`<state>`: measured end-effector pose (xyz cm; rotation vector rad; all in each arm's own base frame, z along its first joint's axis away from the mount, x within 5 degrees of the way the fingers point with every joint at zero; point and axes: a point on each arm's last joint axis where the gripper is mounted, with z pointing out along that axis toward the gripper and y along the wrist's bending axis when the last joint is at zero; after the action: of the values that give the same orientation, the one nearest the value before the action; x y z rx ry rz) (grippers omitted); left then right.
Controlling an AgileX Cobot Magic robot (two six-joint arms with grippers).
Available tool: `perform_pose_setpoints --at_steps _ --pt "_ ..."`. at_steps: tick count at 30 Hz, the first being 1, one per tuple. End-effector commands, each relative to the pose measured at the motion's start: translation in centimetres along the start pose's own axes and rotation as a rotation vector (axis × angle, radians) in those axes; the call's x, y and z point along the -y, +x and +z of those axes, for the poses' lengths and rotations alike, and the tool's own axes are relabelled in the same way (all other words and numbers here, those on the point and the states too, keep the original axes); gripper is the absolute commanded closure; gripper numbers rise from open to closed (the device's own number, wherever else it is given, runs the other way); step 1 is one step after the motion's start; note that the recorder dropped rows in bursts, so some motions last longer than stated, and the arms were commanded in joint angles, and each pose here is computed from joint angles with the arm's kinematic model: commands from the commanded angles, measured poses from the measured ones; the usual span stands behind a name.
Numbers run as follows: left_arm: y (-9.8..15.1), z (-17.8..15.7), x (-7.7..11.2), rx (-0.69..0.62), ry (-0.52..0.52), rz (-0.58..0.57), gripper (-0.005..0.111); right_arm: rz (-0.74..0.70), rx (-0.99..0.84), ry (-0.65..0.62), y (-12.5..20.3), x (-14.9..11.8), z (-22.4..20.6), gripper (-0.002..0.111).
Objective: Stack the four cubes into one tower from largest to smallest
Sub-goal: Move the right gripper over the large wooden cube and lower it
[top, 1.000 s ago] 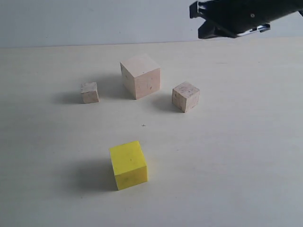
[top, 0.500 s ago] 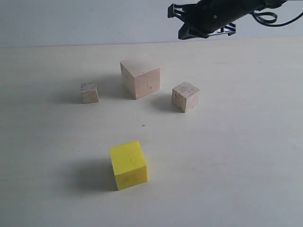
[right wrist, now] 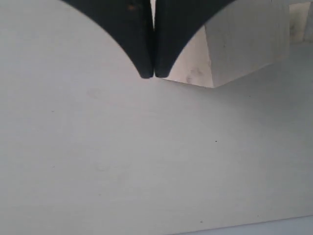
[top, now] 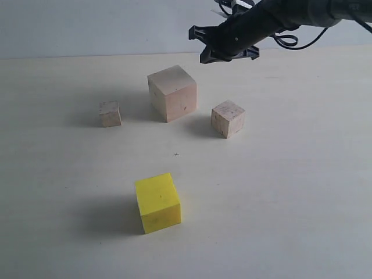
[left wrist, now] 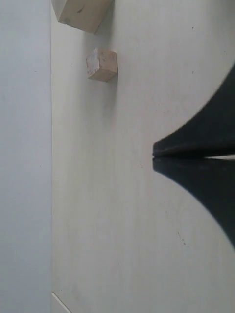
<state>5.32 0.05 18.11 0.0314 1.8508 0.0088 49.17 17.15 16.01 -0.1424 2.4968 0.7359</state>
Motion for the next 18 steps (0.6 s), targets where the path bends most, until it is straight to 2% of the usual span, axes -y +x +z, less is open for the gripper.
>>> perform_pose_setpoints --at_steps 1,8,12,18 --pt "0.0 0.0 0.1 0.01 0.011 -0.006 0.107 0.017 -0.029 -0.075 0.0 -0.2 1.4 0.108" --pt "0.0 0.0 0.1 0.01 0.011 -0.006 0.107 0.043 -0.055 -0.111 0.8 0.3 2.8 0.108" --pt "0.0 0.0 0.1 0.01 0.011 -0.006 0.107 0.004 -0.06 -0.227 0.9 -0.8 2.6 0.108" --pt "0.0 0.0 0.1 0.01 0.011 -0.006 0.107 -0.046 -0.122 -0.244 1.8 -1.9 2.9 0.108"
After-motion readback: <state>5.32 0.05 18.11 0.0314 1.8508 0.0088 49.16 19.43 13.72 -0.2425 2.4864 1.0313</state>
